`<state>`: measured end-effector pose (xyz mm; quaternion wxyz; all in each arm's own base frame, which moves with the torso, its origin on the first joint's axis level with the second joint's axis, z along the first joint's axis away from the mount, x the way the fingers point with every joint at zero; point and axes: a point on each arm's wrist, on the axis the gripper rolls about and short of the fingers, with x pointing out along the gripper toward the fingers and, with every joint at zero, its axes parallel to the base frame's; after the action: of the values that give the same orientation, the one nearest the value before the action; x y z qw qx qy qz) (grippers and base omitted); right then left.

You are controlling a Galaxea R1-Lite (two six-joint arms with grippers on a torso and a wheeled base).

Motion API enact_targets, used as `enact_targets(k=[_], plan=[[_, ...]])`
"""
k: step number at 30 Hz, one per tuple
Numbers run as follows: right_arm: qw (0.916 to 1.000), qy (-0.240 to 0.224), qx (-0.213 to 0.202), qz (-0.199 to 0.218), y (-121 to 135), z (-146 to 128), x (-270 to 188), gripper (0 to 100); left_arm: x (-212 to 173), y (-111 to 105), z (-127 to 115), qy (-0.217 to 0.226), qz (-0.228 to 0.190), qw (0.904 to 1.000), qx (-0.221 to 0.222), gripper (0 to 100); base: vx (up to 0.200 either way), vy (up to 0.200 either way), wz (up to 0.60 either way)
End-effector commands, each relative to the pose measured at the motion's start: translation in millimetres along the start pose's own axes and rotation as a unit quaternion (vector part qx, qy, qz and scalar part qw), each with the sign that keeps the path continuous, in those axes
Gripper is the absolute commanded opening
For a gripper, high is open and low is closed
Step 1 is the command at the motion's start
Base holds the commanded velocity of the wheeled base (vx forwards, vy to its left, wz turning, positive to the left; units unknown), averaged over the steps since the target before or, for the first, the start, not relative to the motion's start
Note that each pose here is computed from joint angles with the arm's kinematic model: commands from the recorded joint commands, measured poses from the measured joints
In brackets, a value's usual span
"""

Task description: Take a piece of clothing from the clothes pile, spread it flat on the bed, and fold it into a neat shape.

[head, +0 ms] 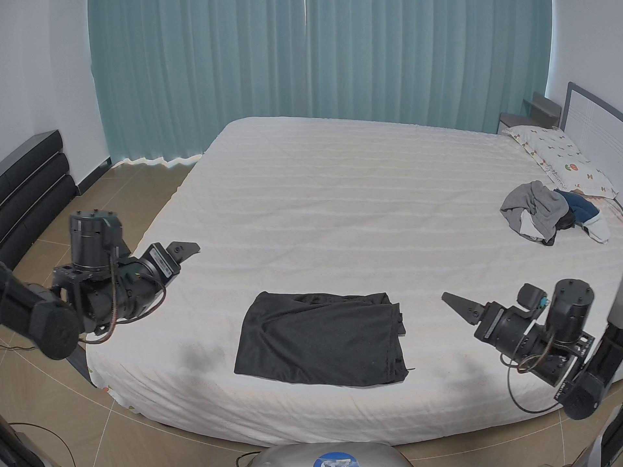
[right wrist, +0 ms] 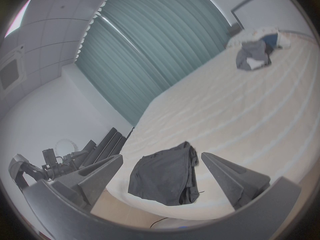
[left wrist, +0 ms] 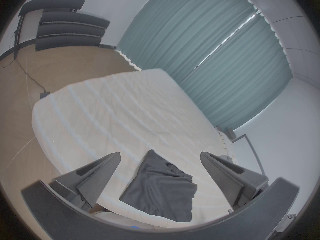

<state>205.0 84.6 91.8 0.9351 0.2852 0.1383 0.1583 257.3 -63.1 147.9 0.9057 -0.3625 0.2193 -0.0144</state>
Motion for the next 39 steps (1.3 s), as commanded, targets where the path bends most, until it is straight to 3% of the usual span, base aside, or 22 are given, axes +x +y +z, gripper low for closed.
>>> enact_targets(k=[1, 8, 11, 12, 17, 24, 29, 30, 35, 37, 39], plan=[[0.9925, -0.095, -0.077, 0.004, 18, 29, -82, 100, -91, 1, 8, -0.108, -0.029, 0.9924, 0.051, 100, 0.0, 0.0, 0.0], [0.9819, -0.104, -0.158, -0.007, 18, 30, -143, 100, -140, 12, 3, -0.185, -0.023, 0.9784, 0.089, 100, 0.0, 0.0, 0.0], [0.9791, -0.107, -0.172, -0.012, 16, 28, -162, 100, -156, 14, 3, -0.22, -0.011, 0.9696, 0.106, 100, 0.0, 0.0, 0.0], [0.9764, -0.117, -0.181, -0.02, 15, 28, -179, 100, -177, 15, 3, -0.249, -0.019, 0.9617, 0.113, 100, 0.0, 0.0, 0.0], [0.9716, -0.131, -0.188, -0.059, 7, 20, -199, 100, -204, 25, -4, -0.263, -0.003, 0.9537, 0.145, 100, 0.0, 0.0, 0.0], [0.9529, -0.159, -0.23, -0.117, 0, 6, -222, 100, -240, 50, -21, -0.291, 0.056, 0.9398, 0.17, 100, 0.0, 0.0, 0.0], [0.9363, -0.168, -0.275, -0.14, 0, -3, -239, 100, -265, 64, -33, -0.325, 0.09, 0.9163, 0.217, 100, 0.0, 0.0, 0.0], [0.9324, -0.169, -0.285, -0.143, 2, -6, -246, 100, -271, 68, -37, -0.341, 0.111, 0.9044, 0.232, 100, 0.0, 0.0, 0.0], [0.9288, -0.169, -0.292, -0.154, 7, -4, -260, 100, -291, 79, -56, -0.384, 0.168, 0.8641, 0.279, 100, 0.0, 0.0, 0.0], [0.9268, -0.174, -0.287, -0.168, 6, -3, -260, 100, -298, 83, -62, -0.398, 0.169, 0.8531, 0.292, 100, 0.0, 0.0, 0.0], [0.9256, -0.175, -0.286, -0.176, 5, -4, -259, 100, -300, 85, -64, -0.401, 0.169, 0.8502, 0.296, 100, 0.0, 0.0, 0.0]])
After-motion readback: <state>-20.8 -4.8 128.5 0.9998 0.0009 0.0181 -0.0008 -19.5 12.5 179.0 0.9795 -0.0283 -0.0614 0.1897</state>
